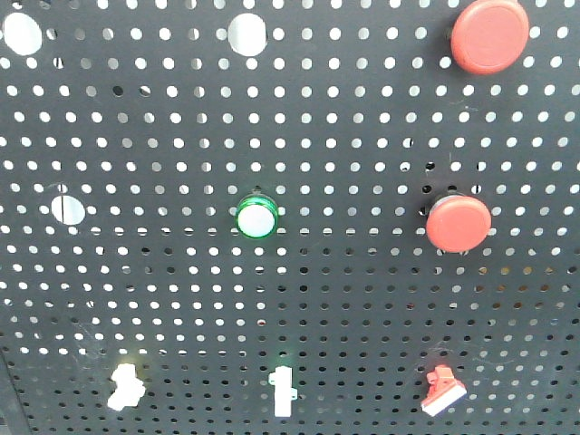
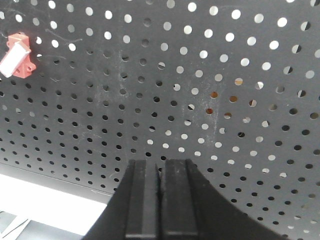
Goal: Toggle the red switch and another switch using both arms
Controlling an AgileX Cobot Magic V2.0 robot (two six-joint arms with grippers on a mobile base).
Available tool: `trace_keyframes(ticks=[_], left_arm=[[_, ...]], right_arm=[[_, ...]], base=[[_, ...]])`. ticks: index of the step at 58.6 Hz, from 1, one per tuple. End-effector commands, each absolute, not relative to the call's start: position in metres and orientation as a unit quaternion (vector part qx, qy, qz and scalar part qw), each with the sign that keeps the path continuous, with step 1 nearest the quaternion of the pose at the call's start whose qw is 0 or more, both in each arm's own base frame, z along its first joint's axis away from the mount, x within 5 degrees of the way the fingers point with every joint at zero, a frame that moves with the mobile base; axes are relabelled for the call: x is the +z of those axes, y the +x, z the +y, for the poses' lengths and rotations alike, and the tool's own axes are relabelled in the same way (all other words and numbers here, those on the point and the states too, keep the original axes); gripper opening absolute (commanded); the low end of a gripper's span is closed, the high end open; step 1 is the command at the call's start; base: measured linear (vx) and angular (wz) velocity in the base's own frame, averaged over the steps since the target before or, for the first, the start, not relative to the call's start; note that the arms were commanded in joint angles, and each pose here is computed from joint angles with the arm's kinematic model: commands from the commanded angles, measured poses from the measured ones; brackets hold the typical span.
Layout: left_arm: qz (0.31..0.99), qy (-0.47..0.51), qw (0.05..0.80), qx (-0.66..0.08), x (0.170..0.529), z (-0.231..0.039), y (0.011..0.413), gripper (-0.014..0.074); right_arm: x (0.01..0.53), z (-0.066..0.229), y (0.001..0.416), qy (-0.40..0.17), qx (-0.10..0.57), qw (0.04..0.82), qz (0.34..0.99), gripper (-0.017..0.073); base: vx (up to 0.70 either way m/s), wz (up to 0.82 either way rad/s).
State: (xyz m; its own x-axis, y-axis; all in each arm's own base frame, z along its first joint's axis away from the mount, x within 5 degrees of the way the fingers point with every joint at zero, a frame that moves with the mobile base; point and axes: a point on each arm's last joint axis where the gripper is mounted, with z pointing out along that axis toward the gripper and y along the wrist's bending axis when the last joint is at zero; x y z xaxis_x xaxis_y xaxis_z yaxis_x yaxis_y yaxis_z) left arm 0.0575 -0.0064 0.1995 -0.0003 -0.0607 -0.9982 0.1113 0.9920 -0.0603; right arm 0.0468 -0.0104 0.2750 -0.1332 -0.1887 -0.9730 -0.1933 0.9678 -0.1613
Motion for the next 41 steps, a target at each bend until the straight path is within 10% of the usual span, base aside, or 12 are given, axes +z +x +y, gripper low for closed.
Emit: trace_keyframes(ticks=[1, 41], left_arm=[[0.676, 0.000, 0.735, -0.049, 0.2010, -0.0038, 0.0565, 0.0003], [0.686, 0.003, 0.727, -0.040, 0.1982, -0.0033, 0.0560, 0.0003]], right_arm=[[0.2895, -0.0092, 0.0463, -0.137, 0.000, 0.677, 0.723, -0.0006], [0.2895, -0.0092, 0.0463, -0.137, 0.000, 0.677, 0.723, -0.0006]], base=[[0.00, 0.00], [0.00, 0.00]])
